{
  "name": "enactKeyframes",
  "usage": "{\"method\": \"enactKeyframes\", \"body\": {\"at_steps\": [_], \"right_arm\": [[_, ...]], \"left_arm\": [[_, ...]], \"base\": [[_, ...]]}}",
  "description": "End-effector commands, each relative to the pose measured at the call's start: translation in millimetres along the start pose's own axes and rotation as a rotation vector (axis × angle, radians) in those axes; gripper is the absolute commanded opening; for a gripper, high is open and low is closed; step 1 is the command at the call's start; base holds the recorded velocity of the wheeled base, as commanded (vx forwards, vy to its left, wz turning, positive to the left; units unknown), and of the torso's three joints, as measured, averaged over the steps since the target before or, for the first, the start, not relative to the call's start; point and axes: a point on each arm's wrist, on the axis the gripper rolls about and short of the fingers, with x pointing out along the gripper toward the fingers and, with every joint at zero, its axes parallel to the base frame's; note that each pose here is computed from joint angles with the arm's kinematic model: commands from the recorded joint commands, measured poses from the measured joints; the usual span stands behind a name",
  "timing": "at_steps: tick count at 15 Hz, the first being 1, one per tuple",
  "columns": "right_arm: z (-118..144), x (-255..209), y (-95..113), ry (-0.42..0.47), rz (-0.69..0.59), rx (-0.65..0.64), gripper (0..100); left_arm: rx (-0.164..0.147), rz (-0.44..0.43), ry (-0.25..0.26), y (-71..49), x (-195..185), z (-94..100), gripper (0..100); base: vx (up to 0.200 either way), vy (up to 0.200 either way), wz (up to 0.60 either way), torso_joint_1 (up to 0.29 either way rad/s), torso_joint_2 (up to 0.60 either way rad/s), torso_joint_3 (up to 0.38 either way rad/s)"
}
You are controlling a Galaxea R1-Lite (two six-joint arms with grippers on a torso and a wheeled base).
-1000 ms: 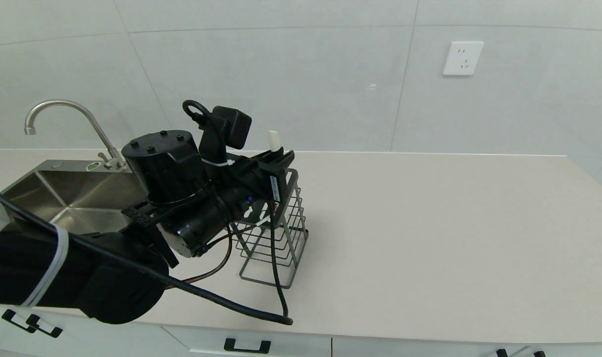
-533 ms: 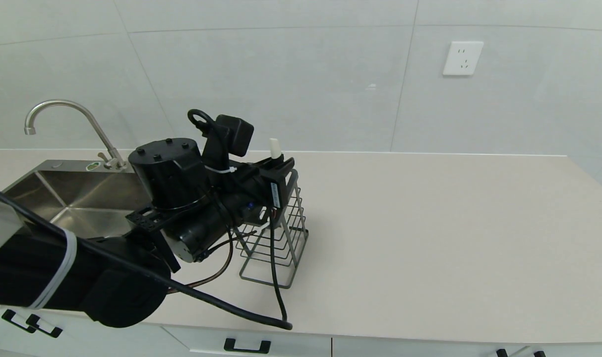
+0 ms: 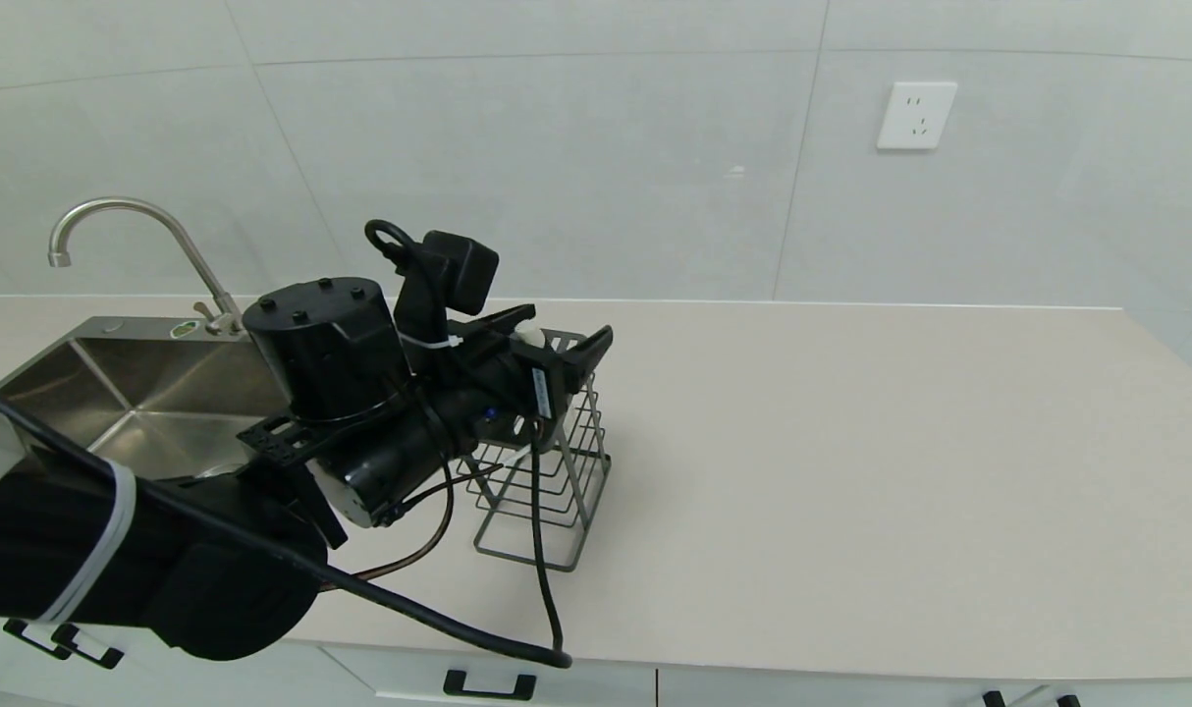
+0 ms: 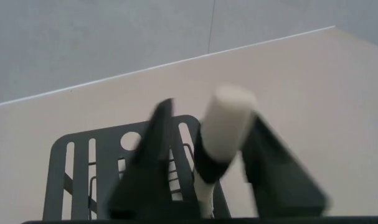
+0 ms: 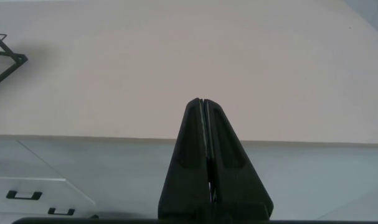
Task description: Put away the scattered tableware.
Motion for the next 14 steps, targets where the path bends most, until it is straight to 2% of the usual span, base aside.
{"method": "enactKeyframes", "body": {"at_steps": [1, 5, 6, 8, 10, 11, 13, 14], "right_arm": [[0, 0, 0, 0.000, 0.000, 0.000, 0], [0, 0, 0, 0.000, 0.000, 0.000, 0], [0, 0, 0, 0.002, 0.000, 0.000, 0], [0, 0, 0, 0.002, 0.000, 0.002, 0], [0, 0, 0, 0.000, 0.000, 0.002, 0], [0, 0, 0, 0.002, 0.000, 0.002, 0], [0, 0, 0, 0.002, 0.000, 0.002, 0], [1, 0, 0, -0.002, 0.000, 0.002, 0]], "left_arm": [[0.000, 0.002, -0.009, 0.0, -1, 2.3, 100], [0.000, -0.001, -0.042, 0.1, -12, 9.2, 100], [0.002, -0.004, -0.089, 0.0, -31, 24.3, 100], [0.007, -0.029, -0.225, -0.2, -85, 64.7, 100], [0.011, -0.026, -0.326, 1.5, -149, 87.9, 100], [0.014, -0.012, -0.324, 3.9, -177, 85.7, 100], [0.062, 0.071, -0.270, 12.8, -218, 61.9, 100], [0.098, 0.148, -0.204, 15.8, -253, 29.7, 100]], "base": [[0.000, 0.000, 0.00, 0.000, 0.00, 0.000], [0.000, 0.000, 0.00, 0.000, 0.00, 0.000], [0.000, 0.000, 0.00, 0.000, 0.00, 0.000], [0.000, 0.000, 0.00, 0.000, 0.00, 0.000], [0.000, 0.000, 0.00, 0.000, 0.00, 0.000], [0.000, 0.000, 0.00, 0.000, 0.00, 0.000], [0.000, 0.000, 0.00, 0.000, 0.00, 0.000], [0.000, 0.000, 0.00, 0.000, 0.00, 0.000]]}}
